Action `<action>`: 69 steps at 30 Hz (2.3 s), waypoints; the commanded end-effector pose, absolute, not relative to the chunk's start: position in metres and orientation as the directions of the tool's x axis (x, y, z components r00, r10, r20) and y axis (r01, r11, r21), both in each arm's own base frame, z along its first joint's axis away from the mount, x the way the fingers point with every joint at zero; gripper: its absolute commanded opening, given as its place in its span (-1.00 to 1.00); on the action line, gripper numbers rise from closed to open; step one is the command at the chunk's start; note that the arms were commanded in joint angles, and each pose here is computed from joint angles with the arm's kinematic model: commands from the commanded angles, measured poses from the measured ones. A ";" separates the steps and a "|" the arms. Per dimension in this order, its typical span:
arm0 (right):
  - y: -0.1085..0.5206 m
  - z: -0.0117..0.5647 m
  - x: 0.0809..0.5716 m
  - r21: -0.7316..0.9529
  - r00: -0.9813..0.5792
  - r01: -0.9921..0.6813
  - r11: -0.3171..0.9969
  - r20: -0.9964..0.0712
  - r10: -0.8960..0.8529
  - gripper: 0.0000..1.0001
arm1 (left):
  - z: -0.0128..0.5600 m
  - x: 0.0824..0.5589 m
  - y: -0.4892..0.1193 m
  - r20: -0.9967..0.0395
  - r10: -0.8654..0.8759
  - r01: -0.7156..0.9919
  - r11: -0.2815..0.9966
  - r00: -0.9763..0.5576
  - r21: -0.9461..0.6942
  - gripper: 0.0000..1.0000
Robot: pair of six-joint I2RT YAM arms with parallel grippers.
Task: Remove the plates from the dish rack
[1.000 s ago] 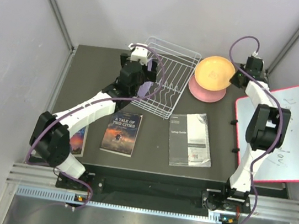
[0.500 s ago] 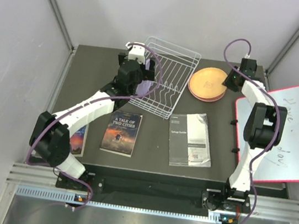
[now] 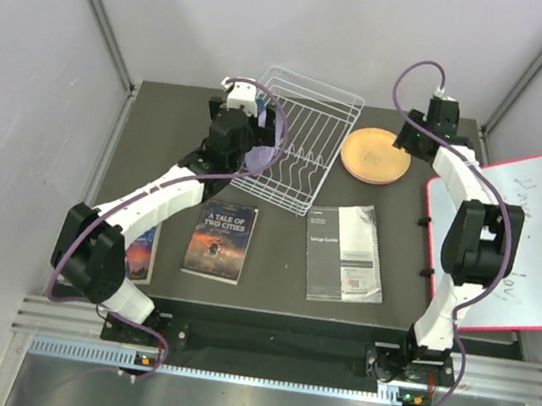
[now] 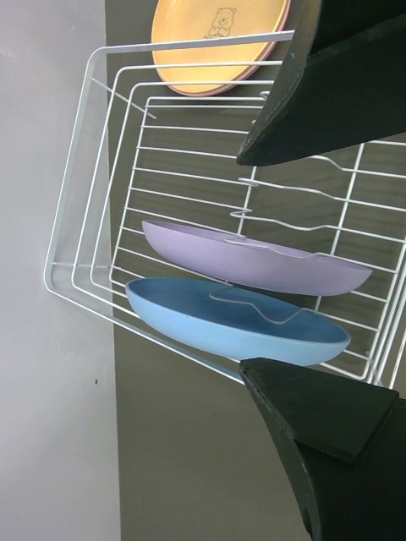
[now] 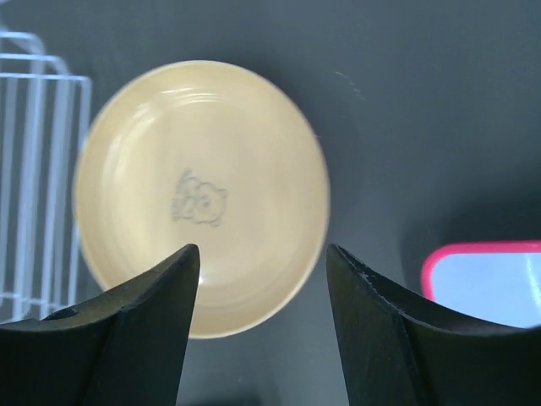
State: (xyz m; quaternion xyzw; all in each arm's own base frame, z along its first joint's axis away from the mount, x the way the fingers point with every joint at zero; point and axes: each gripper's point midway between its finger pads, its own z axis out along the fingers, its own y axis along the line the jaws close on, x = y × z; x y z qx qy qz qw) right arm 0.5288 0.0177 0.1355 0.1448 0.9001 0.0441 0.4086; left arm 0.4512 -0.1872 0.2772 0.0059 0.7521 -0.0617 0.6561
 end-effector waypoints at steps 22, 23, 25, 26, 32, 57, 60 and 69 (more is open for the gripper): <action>0.134 0.187 0.551 0.132 -0.558 -0.004 0.991 -0.823 0.108 0.24 | 0.303 0.444 -0.165 -0.986 -0.150 0.068 0.986 -0.066 -0.155 0.98; 0.133 0.178 0.550 0.125 -0.579 0.003 0.992 -0.809 0.103 0.24 | 0.304 0.444 -0.165 -0.986 -0.151 0.070 0.985 -0.065 -0.155 0.98; 0.136 0.172 0.553 0.128 -0.590 -0.004 0.992 -0.801 0.101 0.24 | 0.303 0.444 -0.163 -0.986 -0.150 0.067 0.986 -0.066 -0.155 0.98; 0.139 0.170 0.554 0.135 -0.596 -0.016 0.991 -0.797 0.099 0.24 | 0.304 0.444 -0.163 -0.986 -0.153 0.067 0.985 -0.065 -0.157 0.98; 0.152 0.154 0.567 0.143 -0.641 -0.048 0.989 -0.763 0.080 0.25 | 0.300 0.445 -0.160 -0.986 -0.153 0.058 0.986 -0.069 -0.158 0.98; 0.214 0.134 0.566 0.218 -0.648 -0.250 0.943 -0.761 0.004 0.29 | 0.281 0.451 -0.117 -0.981 -0.162 -0.026 0.987 -0.105 -0.160 0.98; 0.220 0.136 0.566 0.220 -0.636 -0.277 0.935 -0.771 -0.008 0.29 | 0.279 0.452 -0.118 -0.979 -0.170 -0.023 0.985 -0.109 -0.168 0.98; 0.228 0.144 0.561 0.230 -0.619 -0.341 0.911 -0.785 -0.034 0.52 | 0.273 0.456 -0.122 -0.976 -0.178 -0.014 0.984 -0.122 -0.177 0.98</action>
